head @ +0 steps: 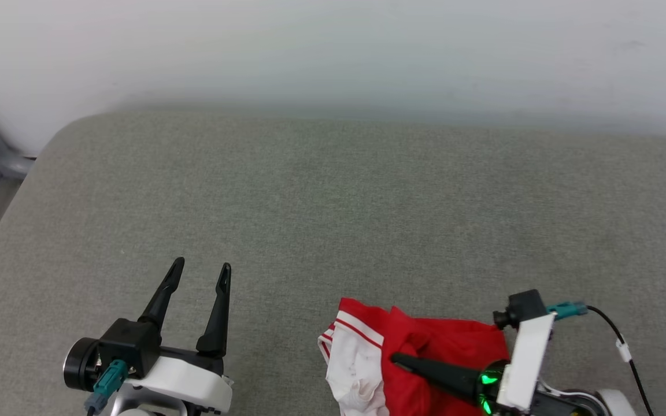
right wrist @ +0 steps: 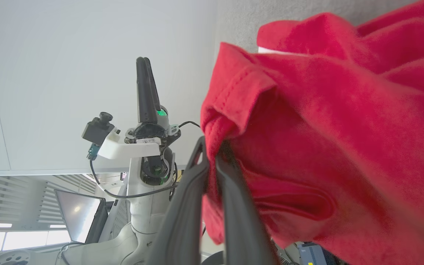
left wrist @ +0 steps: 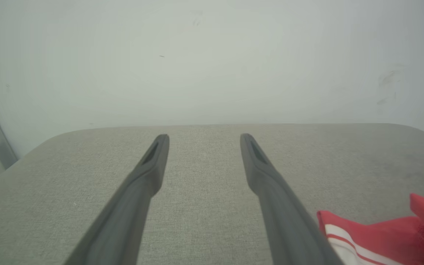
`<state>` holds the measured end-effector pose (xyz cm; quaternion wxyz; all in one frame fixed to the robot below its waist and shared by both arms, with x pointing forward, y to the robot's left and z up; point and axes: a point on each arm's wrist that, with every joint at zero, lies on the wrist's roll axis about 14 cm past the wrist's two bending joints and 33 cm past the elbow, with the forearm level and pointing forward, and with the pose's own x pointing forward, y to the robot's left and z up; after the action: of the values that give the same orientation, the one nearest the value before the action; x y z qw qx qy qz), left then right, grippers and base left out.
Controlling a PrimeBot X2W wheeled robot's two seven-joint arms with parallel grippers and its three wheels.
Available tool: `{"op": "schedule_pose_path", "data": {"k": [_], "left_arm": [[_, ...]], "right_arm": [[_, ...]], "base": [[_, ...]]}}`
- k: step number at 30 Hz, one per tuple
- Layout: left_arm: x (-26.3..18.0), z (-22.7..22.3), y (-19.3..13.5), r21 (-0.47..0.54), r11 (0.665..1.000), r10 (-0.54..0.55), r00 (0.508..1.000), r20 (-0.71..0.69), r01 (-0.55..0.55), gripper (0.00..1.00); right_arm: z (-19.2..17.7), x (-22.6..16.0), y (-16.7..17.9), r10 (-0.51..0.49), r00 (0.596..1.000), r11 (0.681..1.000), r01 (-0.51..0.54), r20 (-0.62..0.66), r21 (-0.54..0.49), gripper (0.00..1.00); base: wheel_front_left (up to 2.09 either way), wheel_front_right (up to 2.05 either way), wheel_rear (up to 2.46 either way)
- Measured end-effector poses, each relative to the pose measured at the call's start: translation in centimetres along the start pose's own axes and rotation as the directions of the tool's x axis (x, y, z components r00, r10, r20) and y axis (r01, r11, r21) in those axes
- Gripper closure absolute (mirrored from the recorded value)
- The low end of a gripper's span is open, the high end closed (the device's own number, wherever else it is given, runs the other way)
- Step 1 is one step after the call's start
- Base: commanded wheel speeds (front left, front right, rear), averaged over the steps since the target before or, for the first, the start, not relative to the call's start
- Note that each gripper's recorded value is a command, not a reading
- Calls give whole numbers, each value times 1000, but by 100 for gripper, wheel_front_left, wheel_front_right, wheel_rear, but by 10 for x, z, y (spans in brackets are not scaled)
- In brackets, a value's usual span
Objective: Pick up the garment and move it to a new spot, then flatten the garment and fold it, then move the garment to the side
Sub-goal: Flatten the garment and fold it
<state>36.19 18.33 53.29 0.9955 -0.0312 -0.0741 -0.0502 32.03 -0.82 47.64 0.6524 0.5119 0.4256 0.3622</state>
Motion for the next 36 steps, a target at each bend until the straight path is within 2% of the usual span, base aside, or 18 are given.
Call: {"op": "schedule_pose_path", "data": {"k": [6, 7, 8, 9, 10, 17, 21, 23, 25, 29, 33, 36], "left_arm": [[-1, -4, 8, 2, 1000, 28, 1000, -13, -28, 0], [-1, -5, 9, 2, 999, 32, 999, -15, -32, 0], [0, -5, 10, 1, 999, 34, 999, -16, -34, 0], [0, -6, 11, 1, 999, 37, 999, -17, -37, 0], [0, -6, 11, 0, 999, 39, 999, -18, -39, 0], [2, -4, 10, -2, 999, 33, 999, -10, -33, 0], [4, -3, 7, 0, 1000, 23, 1000, -5, -23, 0], [5, -2, 4, -1, 1000, 15, 1000, -2, -15, 0], [6, -2, 2, 2, 1000, 8, 1000, 0, -8, 0], [8, 0, -2, 3, 1000, 0, 1000, 6, 0, 0], [10, 0, -3, 6, 1000, 0, 1000, 9, 0, 0], [9, 0, -4, 9, 1000, 3, 1000, 7, -3, 0]], "right_arm": [[-9, 24, -20, -99, 994, 994, 97, -39, -48, 100], [-9, 27, -23, -115, 993, 992, 113, -38, -59, 95], [-11, 29, -24, -121, 992, 991, 118, -44, -65, 82], [-11, 30, -25, -122, 992, 991, 119, -42, -66, 52], [-11, 31, -25, -124, 991, 990, 121, -40, -71, 0], [-12, 34, -7, -86, 996, 989, 82, -28, -123, 0], [-1, 30, 15, -50, 999, 974, 54, 19, -220, 0], [11, 24, 29, -19, 996, 960, 41, 82, -278, 0], [31, 13, 34, -35, 982, 917, 105, 185, -384, 0], [77, -23, 27, -73, 895, 807, 312, 439, -501, 0], [108, -65, 15, -93, 772, 709, 495, 629, -503, 0], [123, -103, 7, -111, 664, 612, 632, 739, -476, 0]], "base": [[0, 0, 0], [0, 0, 0], [0, 0, 0], [0, 0, 0], [0, 0, 0], [0, 0, 0], [0, 0, 0], [0, 0, 0], [0, 0, 0], [0, 0, 0], [0, 0, 0], [0, 0, 0]]}}
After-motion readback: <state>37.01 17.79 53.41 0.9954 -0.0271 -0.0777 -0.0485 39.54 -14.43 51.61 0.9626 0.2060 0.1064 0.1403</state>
